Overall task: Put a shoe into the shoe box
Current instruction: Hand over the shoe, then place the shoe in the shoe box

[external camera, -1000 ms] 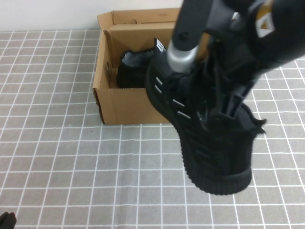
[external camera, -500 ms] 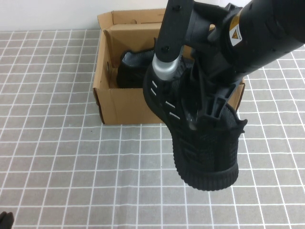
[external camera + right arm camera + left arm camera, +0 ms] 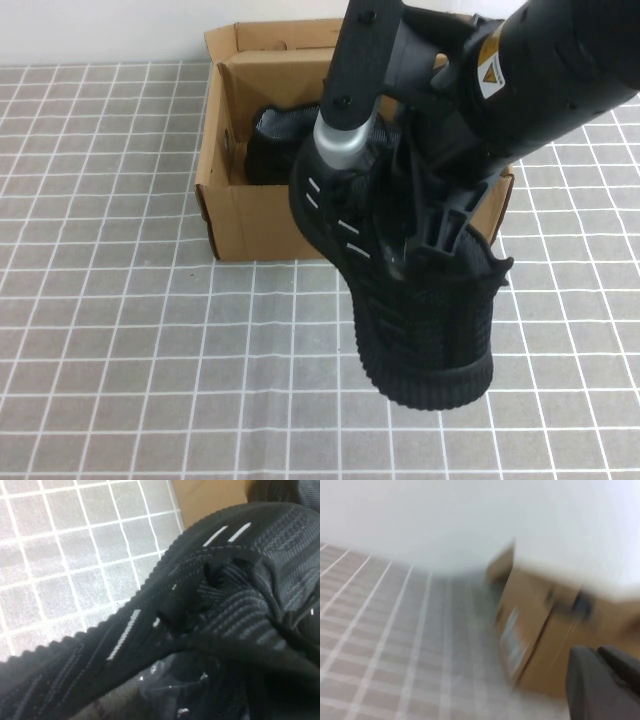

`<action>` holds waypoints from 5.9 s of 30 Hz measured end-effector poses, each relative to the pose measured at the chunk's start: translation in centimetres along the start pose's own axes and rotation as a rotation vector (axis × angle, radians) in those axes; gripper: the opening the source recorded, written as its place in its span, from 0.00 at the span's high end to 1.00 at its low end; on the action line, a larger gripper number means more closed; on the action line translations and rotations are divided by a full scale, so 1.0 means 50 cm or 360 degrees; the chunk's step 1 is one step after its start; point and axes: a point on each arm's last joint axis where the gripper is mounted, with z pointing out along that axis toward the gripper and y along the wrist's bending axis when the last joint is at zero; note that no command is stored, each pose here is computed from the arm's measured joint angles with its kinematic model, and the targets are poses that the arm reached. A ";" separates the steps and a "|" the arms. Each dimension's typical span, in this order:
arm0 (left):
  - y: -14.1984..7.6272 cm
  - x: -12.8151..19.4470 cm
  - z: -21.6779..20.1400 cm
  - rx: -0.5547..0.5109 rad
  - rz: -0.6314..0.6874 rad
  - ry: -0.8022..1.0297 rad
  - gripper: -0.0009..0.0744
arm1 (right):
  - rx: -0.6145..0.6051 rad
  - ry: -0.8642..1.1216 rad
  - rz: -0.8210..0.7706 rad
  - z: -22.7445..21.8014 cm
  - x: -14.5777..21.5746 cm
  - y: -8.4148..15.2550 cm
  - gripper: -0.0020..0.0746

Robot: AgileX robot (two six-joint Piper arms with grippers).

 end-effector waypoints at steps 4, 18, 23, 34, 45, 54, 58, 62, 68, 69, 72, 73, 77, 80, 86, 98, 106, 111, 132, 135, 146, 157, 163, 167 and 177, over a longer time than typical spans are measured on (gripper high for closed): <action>0.001 -0.024 -0.002 0.0012 -0.0295 -0.0211 0.99 | -0.0009 -0.0005 0.0005 0.000 -0.001 0.001 0.98; -0.069 -0.184 0.056 0.0109 -0.0158 0.0498 0.99 | -0.0065 0.0006 -0.0088 0.000 0.001 0.007 0.98; -0.107 -0.247 0.134 0.0318 0.0063 0.0793 0.99 | -0.0063 -0.0007 -0.0263 0.000 0.000 0.007 0.98; -0.168 -0.276 0.286 0.0895 0.0154 0.1084 0.99 | 0.0096 0.0007 -0.0089 0.017 0.040 -0.081 0.98; -0.191 -0.307 0.369 0.1158 0.0267 0.1184 0.99 | 0.0095 -0.0078 0.0050 0.039 0.067 -0.186 0.98; -0.208 -0.335 0.389 0.1375 0.0340 0.1272 0.99 | -0.0044 -0.0318 -0.0576 0.046 0.025 -0.183 0.98; -0.211 -0.356 0.387 0.1396 0.0453 0.1232 0.99 | -0.0240 -0.0378 -0.0869 0.044 0.026 -0.157 0.98; -0.212 -0.373 0.388 0.1398 0.0547 0.1190 0.99 | -0.0306 -0.0384 -0.0920 0.044 0.028 -0.150 0.98; -0.212 -0.373 0.433 0.1422 0.0576 0.1195 0.99 | -0.0317 -0.0383 -0.0957 0.044 0.029 -0.149 0.98; -0.211 -0.369 0.448 0.1422 0.0569 0.1207 0.99 | -0.0316 -0.0384 -0.0964 0.044 0.029 -0.149 0.98; -0.207 -0.354 0.495 0.1428 0.0560 0.1237 0.99 | -0.0309 -0.0387 -0.0977 0.044 0.029 -0.149 0.98; -0.206 -0.353 0.507 0.1434 0.0576 0.1228 0.99 | -0.0309 -0.0387 -0.0981 0.044 0.029 -0.149 0.98; -0.203 -0.342 0.537 0.1481 0.0684 0.1183 0.99 | -0.0309 -0.0387 -0.0981 0.044 0.029 -0.149 0.98; -0.206 -0.345 0.537 0.1507 0.0754 0.1150 0.99 | -0.0309 -0.0387 -0.0981 0.044 0.029 -0.149 0.98; -0.259 -0.326 0.522 0.1655 0.0954 0.1161 0.99 | -0.0309 -0.0387 -0.0981 0.044 0.029 -0.149 0.98; -0.292 -0.306 0.512 0.1830 0.1258 0.1099 0.90 | -0.0312 -0.0385 -0.0954 0.044 0.029 -0.149 0.98; -0.287 -0.302 0.515 0.1824 0.1310 0.1116 0.24 | -0.0296 -0.0393 -0.1083 0.044 0.029 -0.149 0.98; -0.288 -0.302 0.515 0.1846 0.1342 0.1089 0.19 | -0.0280 -0.0437 -0.1265 0.044 0.027 -0.148 0.98; -0.298 -0.307 0.514 0.1910 0.1305 0.1003 0.23 | -0.0264 -0.0646 -0.1521 0.037 0.010 -0.137 0.98; -0.300 -0.301 0.519 0.1933 0.1271 0.0993 0.23 | -0.0261 -0.0662 -0.1540 0.036 0.009 -0.136 0.98; -0.299 -0.263 0.548 0.1994 0.1267 0.1014 0.23 | -0.0278 -0.0663 -0.1557 0.042 0.008 -0.129 0.98; -0.309 -0.270 0.547 0.2039 0.1211 0.0922 0.26 | -0.0282 -0.0689 -0.1584 0.043 0.006 -0.126 0.98; -0.311 -0.272 0.545 0.2047 0.1169 0.0925 0.27 | -0.0295 -0.0727 -0.1658 0.044 -0.010 -0.106 0.98; -0.309 -0.270 0.545 0.2038 0.1174 0.0950 0.27 | -0.0295 -0.0736 -0.1690 0.045 -0.015 -0.100 0.98; -0.302 -0.265 0.546 0.1965 0.1146 0.1070 0.27 | -0.0285 -0.0690 -0.1715 0.047 -0.012 -0.102 0.98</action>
